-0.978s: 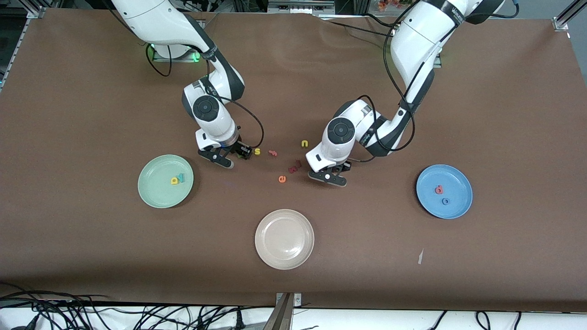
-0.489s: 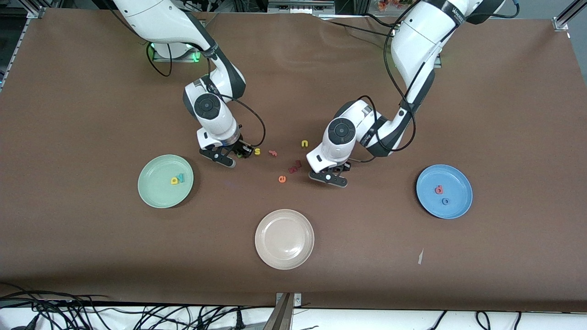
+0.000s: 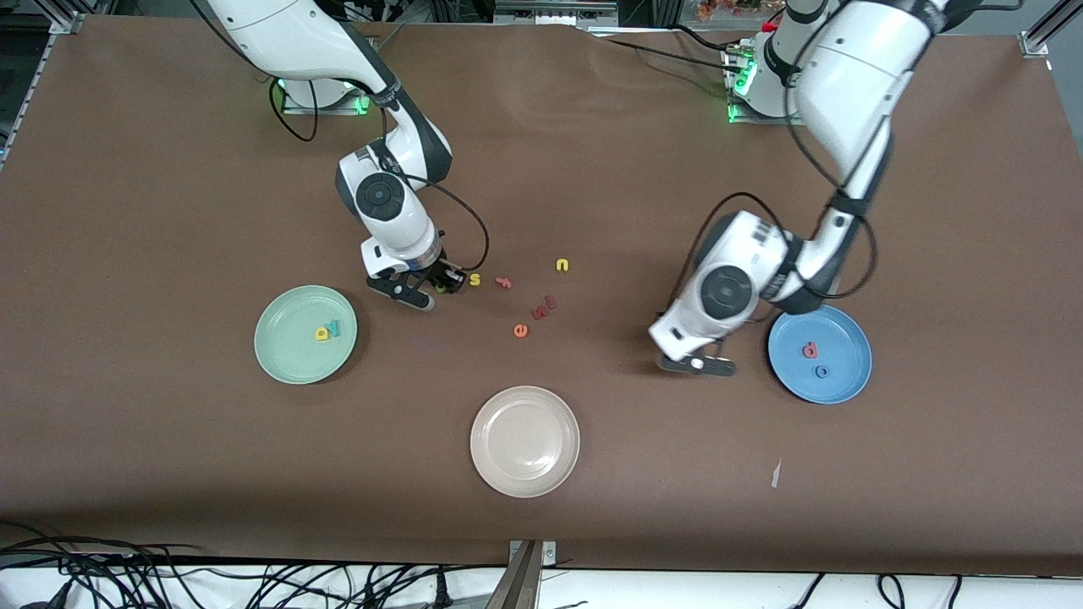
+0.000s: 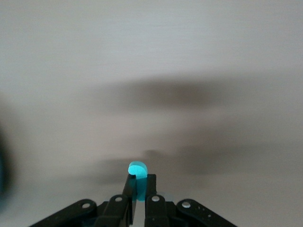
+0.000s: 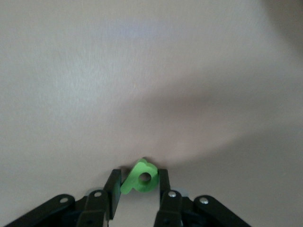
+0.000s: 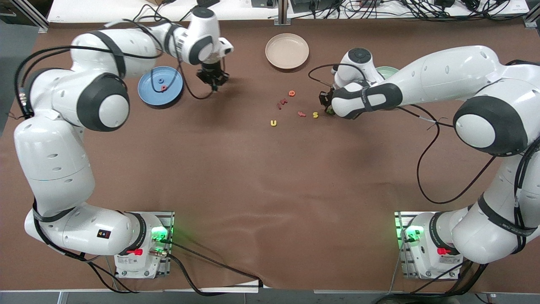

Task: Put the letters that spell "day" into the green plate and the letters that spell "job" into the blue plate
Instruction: 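Drop the teal letter on the blue plate while the right gripper drops green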

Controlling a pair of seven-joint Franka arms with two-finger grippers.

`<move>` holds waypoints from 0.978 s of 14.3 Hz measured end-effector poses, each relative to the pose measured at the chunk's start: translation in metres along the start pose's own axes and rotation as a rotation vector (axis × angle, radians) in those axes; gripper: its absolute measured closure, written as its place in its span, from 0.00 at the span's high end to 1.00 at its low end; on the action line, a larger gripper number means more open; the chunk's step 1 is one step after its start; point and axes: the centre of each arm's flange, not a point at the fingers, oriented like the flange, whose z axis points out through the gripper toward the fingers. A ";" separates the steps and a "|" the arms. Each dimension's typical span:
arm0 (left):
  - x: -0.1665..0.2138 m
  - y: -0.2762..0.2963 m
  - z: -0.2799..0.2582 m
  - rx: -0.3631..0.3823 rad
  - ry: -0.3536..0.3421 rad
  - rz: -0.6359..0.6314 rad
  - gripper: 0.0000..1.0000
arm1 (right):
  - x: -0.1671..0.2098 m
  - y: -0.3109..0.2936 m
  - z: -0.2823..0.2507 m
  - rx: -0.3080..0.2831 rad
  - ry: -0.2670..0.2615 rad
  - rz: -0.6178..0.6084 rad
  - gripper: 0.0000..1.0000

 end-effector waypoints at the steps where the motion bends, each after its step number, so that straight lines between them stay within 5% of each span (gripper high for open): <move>1: 0.004 -0.034 -0.003 0.003 -0.029 0.005 0.11 | 0.015 0.010 -0.010 -0.012 -0.004 -0.023 0.37; 7: 0.009 -0.205 -0.015 -0.033 -0.110 0.012 0.11 | 0.108 0.104 -0.070 -0.045 -0.025 -0.200 0.37; 8: 0.007 -0.221 -0.013 -0.035 -0.116 0.002 0.18 | 0.119 0.119 -0.072 -0.045 -0.026 -0.223 0.37; 14: 0.007 -0.257 -0.020 -0.025 -0.118 -0.045 0.74 | 0.148 0.129 -0.107 -0.060 -0.058 -0.243 0.89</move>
